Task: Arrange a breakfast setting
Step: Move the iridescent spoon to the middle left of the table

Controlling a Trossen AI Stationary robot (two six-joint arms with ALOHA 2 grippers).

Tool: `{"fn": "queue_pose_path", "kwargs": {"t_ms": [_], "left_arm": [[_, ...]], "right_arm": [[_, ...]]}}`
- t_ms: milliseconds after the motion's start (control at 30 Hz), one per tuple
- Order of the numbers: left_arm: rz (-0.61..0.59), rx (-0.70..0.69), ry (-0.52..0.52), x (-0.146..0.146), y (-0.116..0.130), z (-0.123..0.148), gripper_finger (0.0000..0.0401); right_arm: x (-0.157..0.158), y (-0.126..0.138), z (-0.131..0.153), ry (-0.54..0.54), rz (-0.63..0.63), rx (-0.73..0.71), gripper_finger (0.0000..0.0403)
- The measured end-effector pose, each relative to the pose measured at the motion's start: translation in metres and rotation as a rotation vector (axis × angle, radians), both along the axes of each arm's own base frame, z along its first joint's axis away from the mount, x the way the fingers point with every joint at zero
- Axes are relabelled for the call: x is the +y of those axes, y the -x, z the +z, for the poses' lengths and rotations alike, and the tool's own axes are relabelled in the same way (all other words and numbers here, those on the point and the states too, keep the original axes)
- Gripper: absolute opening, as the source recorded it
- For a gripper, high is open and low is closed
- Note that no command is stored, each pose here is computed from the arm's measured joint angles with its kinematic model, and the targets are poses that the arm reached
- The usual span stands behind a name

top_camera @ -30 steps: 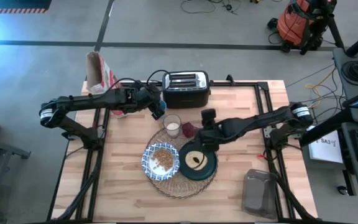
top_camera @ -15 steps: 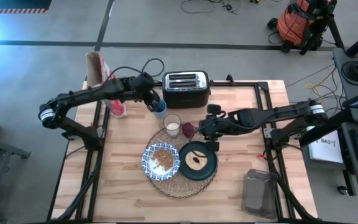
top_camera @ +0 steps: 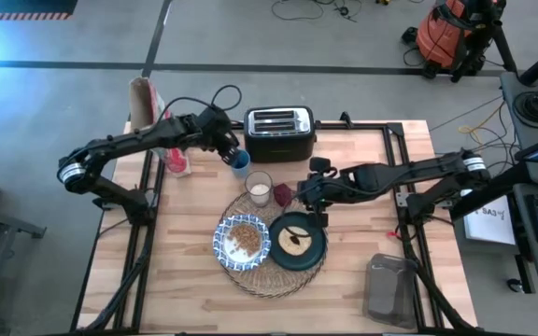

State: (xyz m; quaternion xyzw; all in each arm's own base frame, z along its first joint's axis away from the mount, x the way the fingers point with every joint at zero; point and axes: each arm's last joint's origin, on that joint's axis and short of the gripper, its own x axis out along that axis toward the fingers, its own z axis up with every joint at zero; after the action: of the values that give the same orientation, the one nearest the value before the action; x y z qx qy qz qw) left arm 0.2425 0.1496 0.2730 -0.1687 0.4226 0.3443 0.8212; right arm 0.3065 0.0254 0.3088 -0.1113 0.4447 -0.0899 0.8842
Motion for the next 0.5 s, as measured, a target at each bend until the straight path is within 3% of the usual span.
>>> {"fn": "queue_pose_path", "kwargs": {"t_ms": [500], "left_arm": [[0.014,-0.067,-0.042,0.002,-0.001,-0.028,0.0141]], "right_arm": [[0.0,-0.002,-0.002,0.001,0.001,0.004,0.016]]}}
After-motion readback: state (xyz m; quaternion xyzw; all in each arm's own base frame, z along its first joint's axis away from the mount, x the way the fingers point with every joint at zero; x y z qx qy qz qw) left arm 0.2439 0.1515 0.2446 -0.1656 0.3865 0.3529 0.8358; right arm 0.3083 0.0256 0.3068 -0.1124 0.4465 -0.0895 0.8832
